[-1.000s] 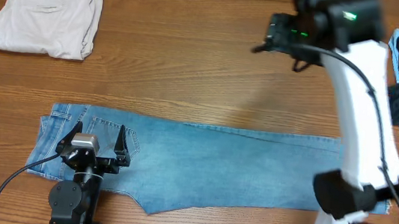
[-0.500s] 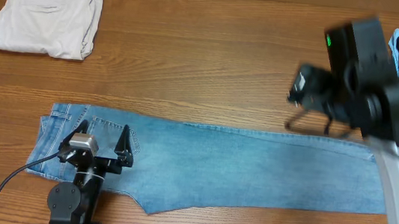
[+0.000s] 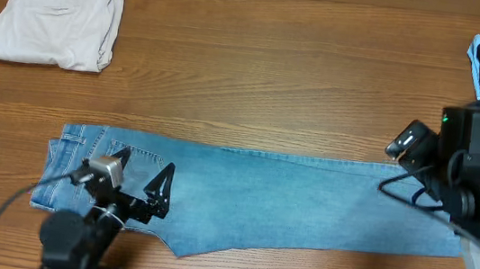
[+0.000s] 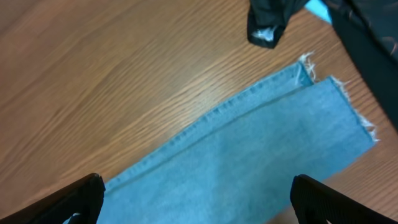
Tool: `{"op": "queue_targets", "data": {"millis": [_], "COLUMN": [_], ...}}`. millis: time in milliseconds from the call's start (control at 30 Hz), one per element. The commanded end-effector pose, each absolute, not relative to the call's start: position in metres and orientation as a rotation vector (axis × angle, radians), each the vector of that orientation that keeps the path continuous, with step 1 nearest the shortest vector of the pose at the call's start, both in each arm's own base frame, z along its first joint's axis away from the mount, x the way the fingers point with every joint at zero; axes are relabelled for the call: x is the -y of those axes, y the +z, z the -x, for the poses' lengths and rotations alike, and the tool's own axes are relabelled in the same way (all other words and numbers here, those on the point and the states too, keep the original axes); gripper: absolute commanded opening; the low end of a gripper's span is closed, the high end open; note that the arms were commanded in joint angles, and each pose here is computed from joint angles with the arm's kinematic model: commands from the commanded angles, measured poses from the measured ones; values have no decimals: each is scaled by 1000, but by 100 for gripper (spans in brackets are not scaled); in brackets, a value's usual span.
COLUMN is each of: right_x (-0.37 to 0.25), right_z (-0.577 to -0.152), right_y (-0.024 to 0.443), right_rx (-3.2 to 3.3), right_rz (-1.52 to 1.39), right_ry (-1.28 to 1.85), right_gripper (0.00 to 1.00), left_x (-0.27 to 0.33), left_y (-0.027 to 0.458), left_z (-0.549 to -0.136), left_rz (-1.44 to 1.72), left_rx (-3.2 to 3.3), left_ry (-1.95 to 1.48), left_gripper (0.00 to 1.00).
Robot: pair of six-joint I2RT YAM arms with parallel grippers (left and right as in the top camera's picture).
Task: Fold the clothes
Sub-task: 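Grasp the jeans waistband with the left gripper and leg hem with right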
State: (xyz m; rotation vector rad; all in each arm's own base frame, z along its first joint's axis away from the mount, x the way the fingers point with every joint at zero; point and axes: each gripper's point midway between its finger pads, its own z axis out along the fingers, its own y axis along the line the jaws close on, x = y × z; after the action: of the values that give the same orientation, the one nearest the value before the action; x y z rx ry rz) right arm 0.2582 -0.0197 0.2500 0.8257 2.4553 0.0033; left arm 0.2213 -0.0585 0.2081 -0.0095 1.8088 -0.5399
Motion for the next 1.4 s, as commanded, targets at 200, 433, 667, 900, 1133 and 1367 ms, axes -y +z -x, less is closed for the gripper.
{"op": "queue_targets", "data": {"millis": [200,433,667,900,1133,1367], "right_x": [13,14,14,14,14,13], "right_z": [-276,-280,-283,-290,-286,-284], "right_y": [207,186,177,178,174,172], "right_rx": [-2632,-2705,-2738,-2714,-2730,-2741], "right_rz": [-796,-819,-830,-822,-828,-831], "right_ry": [163,138,127,136,131,133], "right_gripper": [100,100,100,100,100,100], "left_x": [10,1,-80,-108,-111,-114], "left_y": [220,197,157,116,67,39], "left_z": [-250,-280,-281,-270,-260,-265], "left_rz": [61,20,359,630,686,696], "left_rx": [-2330,-2629,-2766,-2858,-3026,-3078], "left_ry": [-138,-94,137,-58,-101,-121], "left_gripper": [100,100,100,100,81,70]}}
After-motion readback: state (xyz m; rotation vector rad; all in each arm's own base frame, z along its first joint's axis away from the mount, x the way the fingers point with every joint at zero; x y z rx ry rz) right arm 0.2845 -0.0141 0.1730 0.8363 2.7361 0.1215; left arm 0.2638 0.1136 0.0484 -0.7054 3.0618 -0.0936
